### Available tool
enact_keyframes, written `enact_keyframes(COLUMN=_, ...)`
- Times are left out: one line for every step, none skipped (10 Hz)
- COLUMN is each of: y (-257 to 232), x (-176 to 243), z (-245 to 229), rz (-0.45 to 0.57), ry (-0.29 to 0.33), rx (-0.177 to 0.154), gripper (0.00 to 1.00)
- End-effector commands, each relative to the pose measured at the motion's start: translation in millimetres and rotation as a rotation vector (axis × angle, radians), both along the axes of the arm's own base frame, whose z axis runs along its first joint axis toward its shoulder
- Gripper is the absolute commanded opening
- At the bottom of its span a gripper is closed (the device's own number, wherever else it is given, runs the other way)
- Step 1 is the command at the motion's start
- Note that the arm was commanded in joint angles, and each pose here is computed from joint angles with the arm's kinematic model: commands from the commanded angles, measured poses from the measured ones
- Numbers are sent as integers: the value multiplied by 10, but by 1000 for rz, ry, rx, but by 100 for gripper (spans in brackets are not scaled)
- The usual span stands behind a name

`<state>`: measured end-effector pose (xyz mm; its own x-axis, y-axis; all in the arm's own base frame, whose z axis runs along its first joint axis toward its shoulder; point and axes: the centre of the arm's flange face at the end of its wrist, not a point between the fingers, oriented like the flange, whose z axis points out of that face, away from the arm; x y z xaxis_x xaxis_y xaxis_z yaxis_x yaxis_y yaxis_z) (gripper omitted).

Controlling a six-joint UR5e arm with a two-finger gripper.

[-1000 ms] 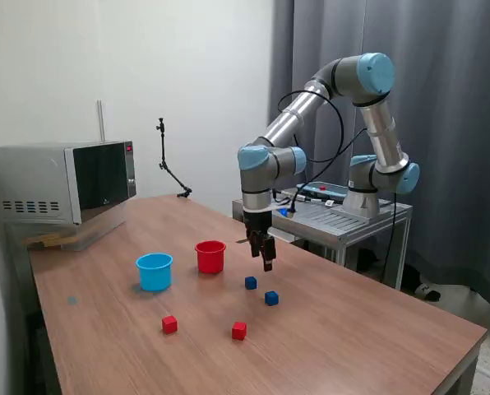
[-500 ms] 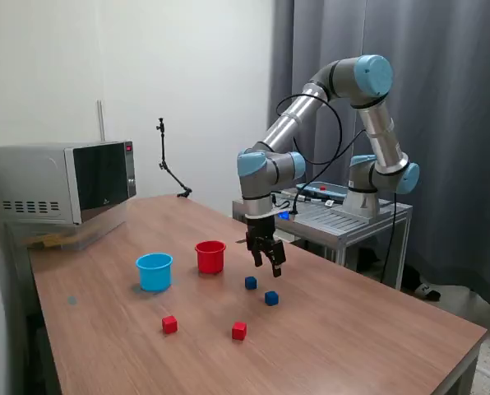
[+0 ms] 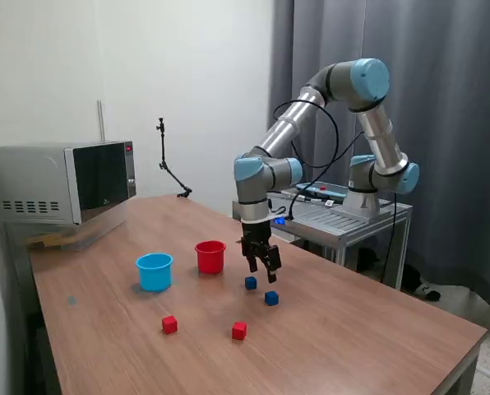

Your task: Place red objects in the red bin, and blue objects in the blue bin.

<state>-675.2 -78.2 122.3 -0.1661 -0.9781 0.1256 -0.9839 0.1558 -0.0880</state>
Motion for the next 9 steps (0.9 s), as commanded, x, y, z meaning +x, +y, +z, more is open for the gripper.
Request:
enact_keyframes(y=35, x=-115, z=3, rz=-8, ry=30, rx=9, gripper=100)
enact_keyframes(y=48, x=-125, z=-39, rz=-21, ry=32, rx=11, gripper=100)
enact_keyframes(y=122, x=-129, z=-119, rz=-37, ry=22, rx=12, gripper=100)
enact_keyframes(y=198, x=-123, z=-152, rz=-55, ry=14, rx=15, gripper=100)
enact_keyframes(y=239, x=-122, z=-155, rz=-59, ry=12, rx=35, gripper=100)
enact_keyframes(y=253, x=-120, z=-156, rz=-84, ry=7, rx=50, gripper=100)
enact_keyframes(y=266, x=-120, z=-156, rz=-87, ry=7, rx=54, gripper=100)
enact_keyframes(y=257, x=-125, z=-150, rz=-86, ry=8, rx=54, gripper=100)
enact_keyframes(y=258, x=-129, z=-146, rz=-86, ry=8, rx=55, gripper=100)
